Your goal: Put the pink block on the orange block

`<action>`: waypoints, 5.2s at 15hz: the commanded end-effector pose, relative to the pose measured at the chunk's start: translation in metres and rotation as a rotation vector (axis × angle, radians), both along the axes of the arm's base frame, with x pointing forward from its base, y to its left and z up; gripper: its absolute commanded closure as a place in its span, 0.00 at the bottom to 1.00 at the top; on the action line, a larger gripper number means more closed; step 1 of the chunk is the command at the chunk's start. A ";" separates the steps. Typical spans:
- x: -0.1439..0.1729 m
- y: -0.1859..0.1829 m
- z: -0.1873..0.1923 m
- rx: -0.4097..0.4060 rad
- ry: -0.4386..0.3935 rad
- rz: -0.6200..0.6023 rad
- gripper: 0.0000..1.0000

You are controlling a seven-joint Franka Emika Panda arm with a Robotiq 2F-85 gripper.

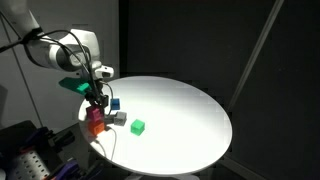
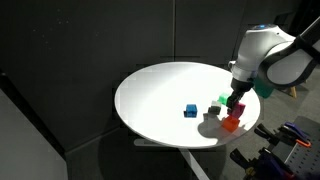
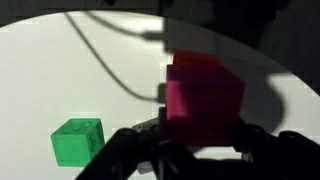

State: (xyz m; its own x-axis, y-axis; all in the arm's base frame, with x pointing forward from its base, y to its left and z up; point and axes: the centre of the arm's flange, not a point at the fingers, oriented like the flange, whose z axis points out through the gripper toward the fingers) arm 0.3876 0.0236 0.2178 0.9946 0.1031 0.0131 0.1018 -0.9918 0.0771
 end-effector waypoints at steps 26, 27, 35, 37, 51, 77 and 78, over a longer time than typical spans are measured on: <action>0.000 -0.002 -0.030 0.026 -0.014 0.047 0.11; 0.000 -0.002 -0.030 0.026 -0.013 0.047 0.05; -0.002 -0.002 -0.003 0.065 -0.020 0.033 0.00; -0.001 -0.001 0.007 0.078 -0.028 0.026 0.00; 0.019 -0.026 0.088 0.082 -0.053 -0.033 0.00; 0.009 -0.033 0.183 0.077 0.058 -0.131 0.00; 0.017 -0.034 0.175 0.091 0.054 -0.110 0.00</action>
State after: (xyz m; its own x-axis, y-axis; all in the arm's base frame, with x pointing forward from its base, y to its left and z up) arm 0.4046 -0.0101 0.3930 0.9993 -0.0063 -0.0362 -0.0069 -0.9998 -0.0165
